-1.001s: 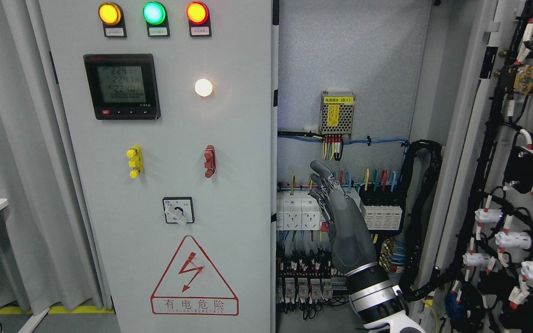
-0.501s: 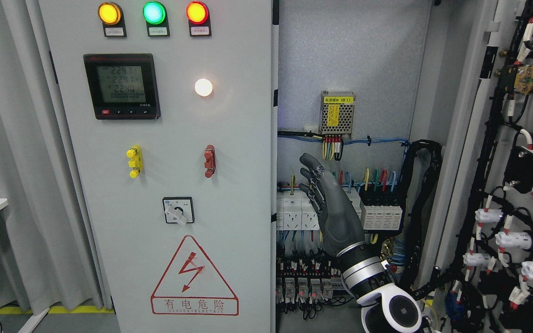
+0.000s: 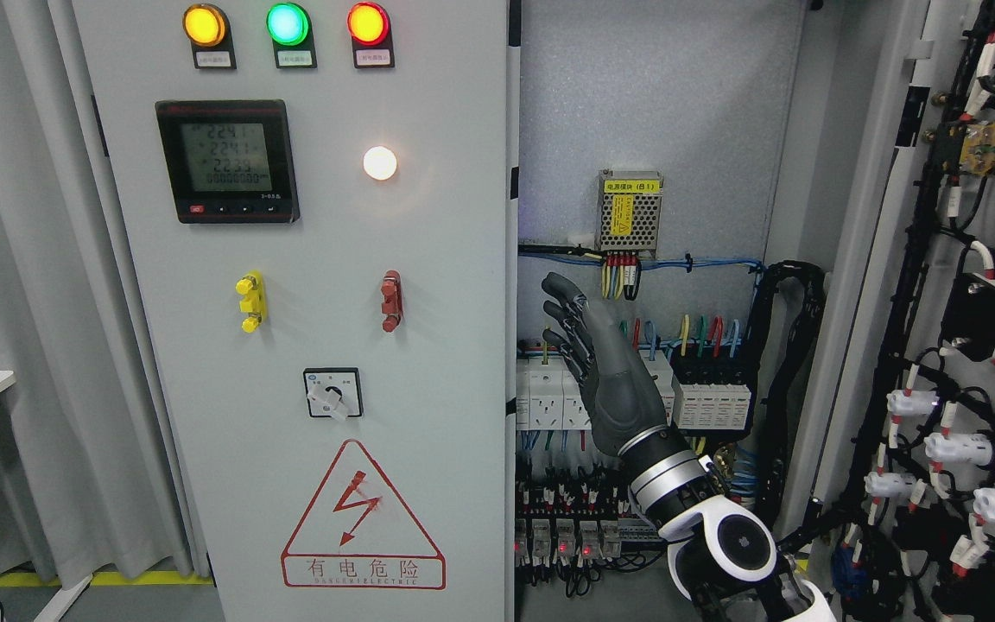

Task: Open door with both hands
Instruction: 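Raise the right hand into the cabinet toward the meter-display door's inner edge, then hook the right hand fingers behind the meter-display door's edge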

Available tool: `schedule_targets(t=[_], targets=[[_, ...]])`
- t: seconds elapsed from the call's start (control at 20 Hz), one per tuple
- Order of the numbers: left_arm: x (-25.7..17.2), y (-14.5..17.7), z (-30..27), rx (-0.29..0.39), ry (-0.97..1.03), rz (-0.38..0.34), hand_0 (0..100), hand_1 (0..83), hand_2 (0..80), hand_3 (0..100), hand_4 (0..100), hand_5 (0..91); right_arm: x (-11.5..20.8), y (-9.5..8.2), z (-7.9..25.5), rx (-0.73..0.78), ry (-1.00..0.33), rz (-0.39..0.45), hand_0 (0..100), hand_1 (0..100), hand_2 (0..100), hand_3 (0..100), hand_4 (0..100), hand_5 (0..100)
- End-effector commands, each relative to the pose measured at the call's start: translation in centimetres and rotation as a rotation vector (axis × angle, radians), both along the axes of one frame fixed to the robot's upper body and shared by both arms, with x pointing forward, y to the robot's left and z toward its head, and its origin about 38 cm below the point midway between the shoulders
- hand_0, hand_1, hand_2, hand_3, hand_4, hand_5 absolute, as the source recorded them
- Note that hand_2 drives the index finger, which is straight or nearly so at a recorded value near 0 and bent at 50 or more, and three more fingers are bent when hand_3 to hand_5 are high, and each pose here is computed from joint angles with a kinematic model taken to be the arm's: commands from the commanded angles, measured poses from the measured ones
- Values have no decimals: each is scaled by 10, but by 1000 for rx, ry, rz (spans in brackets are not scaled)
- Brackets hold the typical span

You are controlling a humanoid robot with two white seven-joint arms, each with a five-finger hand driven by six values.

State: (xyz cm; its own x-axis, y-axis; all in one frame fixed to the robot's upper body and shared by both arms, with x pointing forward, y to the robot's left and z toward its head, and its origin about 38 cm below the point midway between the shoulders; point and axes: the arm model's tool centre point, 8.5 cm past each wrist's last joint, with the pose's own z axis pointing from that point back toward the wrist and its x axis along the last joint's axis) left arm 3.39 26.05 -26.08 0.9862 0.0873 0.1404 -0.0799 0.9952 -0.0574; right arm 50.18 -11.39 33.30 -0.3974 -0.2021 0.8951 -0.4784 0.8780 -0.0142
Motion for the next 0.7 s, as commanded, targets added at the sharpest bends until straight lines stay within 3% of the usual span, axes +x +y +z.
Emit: schedule_targets(t=[0.0, 0.15, 0.65], targets=[[5, 5, 1, 7, -19, -2, 288, 0, 27, 27, 33, 0, 12, 7, -12, 17, 96, 44, 218, 0, 0, 0, 0, 0], [5, 5, 1, 7, -19, -2, 288, 0, 27, 27, 33, 0, 9, 19, -9, -10, 88, 71, 218, 0, 0, 0, 0, 0], [5, 5, 1, 6, -21, -2, 288, 0, 27, 28, 34, 0, 13, 22, 6, 2, 76, 87, 218, 0, 0, 0, 0, 0]])
